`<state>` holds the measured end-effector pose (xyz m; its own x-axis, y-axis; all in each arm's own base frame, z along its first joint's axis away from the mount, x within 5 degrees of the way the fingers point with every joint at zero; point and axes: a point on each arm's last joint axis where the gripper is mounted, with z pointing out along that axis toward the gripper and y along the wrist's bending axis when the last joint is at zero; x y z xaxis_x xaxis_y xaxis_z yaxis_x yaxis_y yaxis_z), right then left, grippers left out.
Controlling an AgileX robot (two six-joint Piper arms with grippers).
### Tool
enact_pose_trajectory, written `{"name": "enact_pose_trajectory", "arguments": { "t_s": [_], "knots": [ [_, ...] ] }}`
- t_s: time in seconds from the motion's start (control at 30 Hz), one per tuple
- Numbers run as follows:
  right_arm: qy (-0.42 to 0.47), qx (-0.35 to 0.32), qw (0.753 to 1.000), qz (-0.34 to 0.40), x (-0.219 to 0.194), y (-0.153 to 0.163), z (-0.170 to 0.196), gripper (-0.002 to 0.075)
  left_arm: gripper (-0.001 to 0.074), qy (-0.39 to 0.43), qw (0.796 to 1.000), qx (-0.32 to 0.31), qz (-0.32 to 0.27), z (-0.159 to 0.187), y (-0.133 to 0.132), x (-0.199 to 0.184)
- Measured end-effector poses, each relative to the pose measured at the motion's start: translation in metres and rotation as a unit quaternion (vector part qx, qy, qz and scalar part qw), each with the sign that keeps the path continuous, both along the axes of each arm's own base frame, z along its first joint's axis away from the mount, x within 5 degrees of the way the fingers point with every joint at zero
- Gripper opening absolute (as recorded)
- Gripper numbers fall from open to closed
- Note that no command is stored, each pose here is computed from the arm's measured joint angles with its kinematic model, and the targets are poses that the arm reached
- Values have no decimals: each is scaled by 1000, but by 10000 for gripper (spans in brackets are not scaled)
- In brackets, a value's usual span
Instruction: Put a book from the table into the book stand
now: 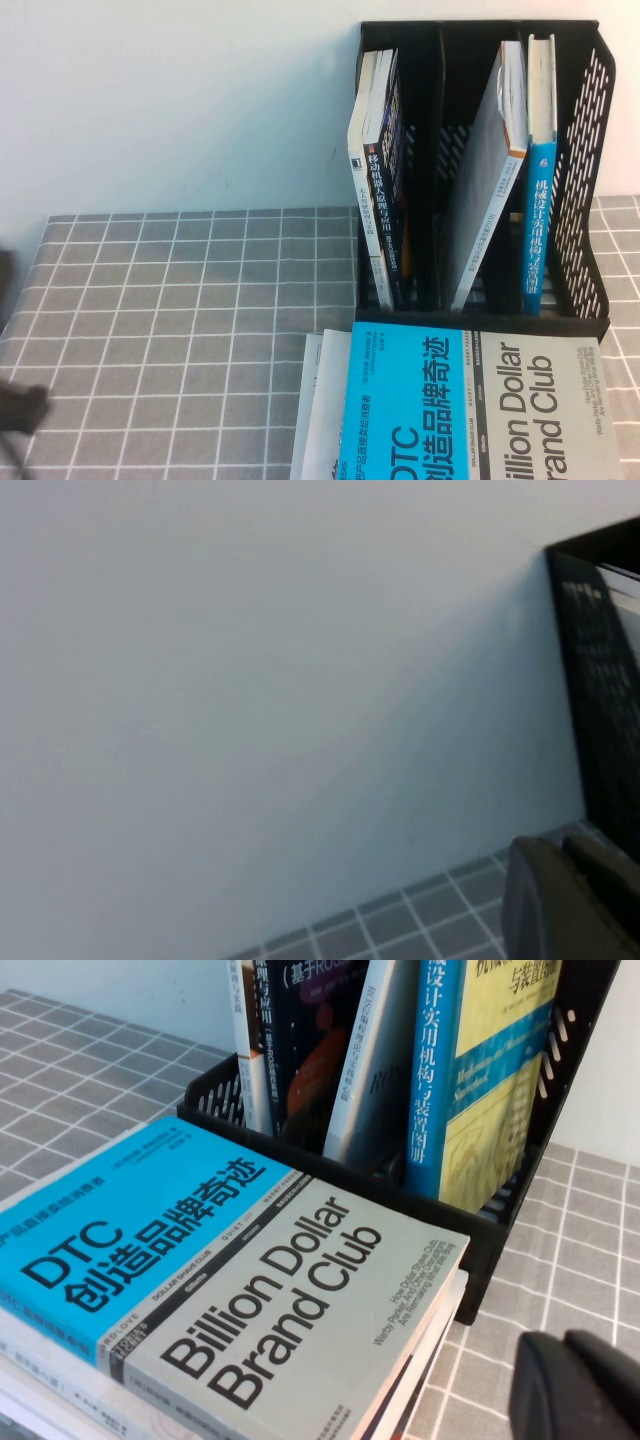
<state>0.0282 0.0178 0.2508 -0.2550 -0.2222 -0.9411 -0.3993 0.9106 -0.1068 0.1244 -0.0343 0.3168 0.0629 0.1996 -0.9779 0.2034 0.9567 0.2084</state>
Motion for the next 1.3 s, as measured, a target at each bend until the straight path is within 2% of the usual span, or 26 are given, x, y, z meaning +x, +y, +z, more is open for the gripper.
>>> {"name": "enact_pose_trajectory", "arguments": {
  "t_s": [0.23,0.33,0.5,0.6,0.73,0.83,0.97,1.1,1.23,1.3],
  "knots": [
    [0,0,1000,0,0,0,0,-3,-1,-104,991,54,57,5,27,-50],
    [0,0,1000,0,0,0,0,-3,-1,-139,983,82,86,2,32,-69],
    [0,1,1000,0,0,0,0,-3,-1,-164,974,88,128,-11,36,-86],
    [0,1,1000,0,0,0,0,-3,-1,-146,980,45,127,-26,37,-83],
    [0,1,1000,0,0,0,0,-3,-1,-93,989,-13,118,-65,37,-72],
    [0,1,1000,0,0,0,0,-3,-2,-85,988,-54,118,-94,38,-66],
    [0,2,1000,1,0,0,0,-3,-2,-36,991,-82,101,-105,35,-65],
    [1,4,1000,2,0,0,0,-3,-2,29,989,-106,99,-118,33,-67],
    [1,4,1000,2,0,1,0,-3,-2,144,972,-143,120,-138,34,-70],
    [1,5,1000,2,0,1,0,-3,-3,153,969,-148,125,-140,34,-71]
  ]
}}
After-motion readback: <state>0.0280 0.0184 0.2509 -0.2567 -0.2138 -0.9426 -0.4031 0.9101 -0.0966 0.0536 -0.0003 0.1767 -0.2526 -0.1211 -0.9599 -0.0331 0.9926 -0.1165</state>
